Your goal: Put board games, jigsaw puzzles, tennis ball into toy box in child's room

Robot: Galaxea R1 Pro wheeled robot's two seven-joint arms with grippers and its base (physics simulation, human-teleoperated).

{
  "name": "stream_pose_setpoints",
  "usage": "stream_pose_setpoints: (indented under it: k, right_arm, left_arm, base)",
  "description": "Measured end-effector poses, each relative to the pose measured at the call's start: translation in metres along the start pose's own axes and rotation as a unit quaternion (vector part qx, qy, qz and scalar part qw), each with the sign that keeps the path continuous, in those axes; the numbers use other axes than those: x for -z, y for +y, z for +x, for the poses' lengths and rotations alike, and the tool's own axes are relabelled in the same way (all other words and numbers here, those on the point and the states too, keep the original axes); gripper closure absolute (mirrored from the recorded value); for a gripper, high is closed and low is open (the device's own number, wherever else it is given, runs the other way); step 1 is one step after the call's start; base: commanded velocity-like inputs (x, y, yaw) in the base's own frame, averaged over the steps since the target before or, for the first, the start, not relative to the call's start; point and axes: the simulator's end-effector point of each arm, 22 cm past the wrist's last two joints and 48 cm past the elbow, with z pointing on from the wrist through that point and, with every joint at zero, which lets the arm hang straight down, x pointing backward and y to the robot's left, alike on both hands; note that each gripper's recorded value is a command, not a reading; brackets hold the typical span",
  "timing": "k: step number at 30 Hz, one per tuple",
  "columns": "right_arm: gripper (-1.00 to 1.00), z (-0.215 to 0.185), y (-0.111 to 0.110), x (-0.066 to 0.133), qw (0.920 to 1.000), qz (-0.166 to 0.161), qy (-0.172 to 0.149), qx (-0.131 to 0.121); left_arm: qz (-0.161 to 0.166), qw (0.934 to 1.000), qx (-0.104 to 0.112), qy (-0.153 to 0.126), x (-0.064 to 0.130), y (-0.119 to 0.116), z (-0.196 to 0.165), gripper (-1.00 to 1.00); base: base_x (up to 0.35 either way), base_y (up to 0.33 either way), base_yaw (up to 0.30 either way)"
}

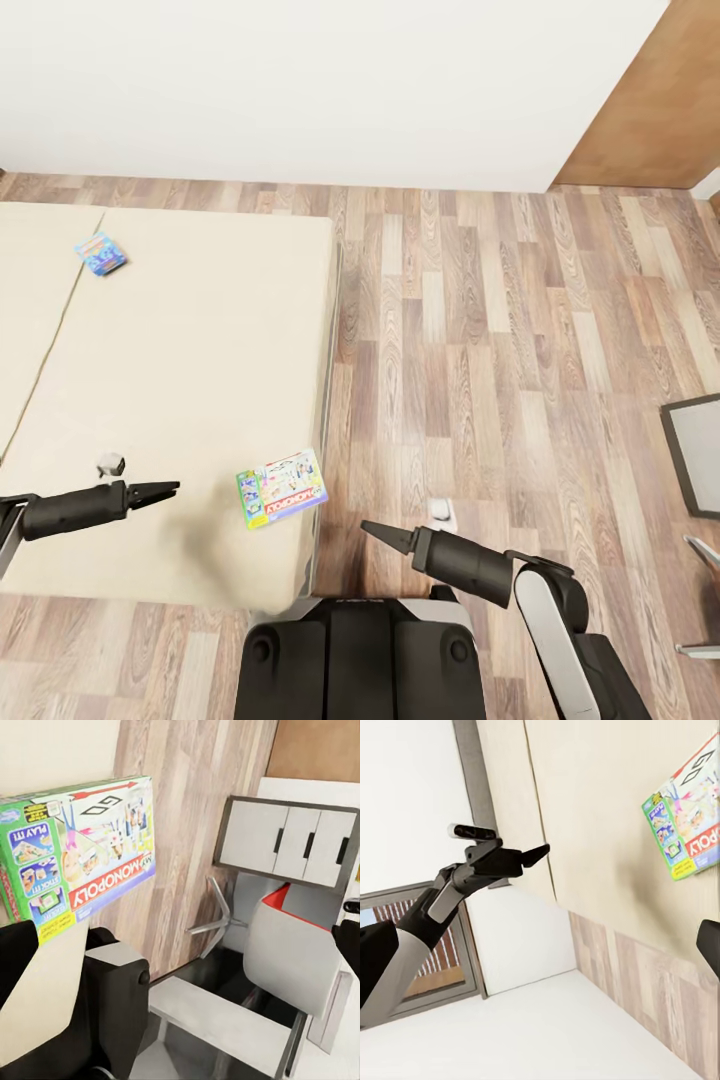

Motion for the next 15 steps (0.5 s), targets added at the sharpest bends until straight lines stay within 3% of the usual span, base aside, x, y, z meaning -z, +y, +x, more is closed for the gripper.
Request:
stream_pose_setpoints:
  k: [15]
  right_arm:
    - [-1.00,-0.0042,0.0059,0.0037,0.9999,0.004,-0.005,0.011]
  left_arm:
    - [-0.002,0.9999,-0.012,-0.006,0.0045,-0.0085,-0.0060,-1.00]
  base:
    - [-0.020,0.000,0.000]
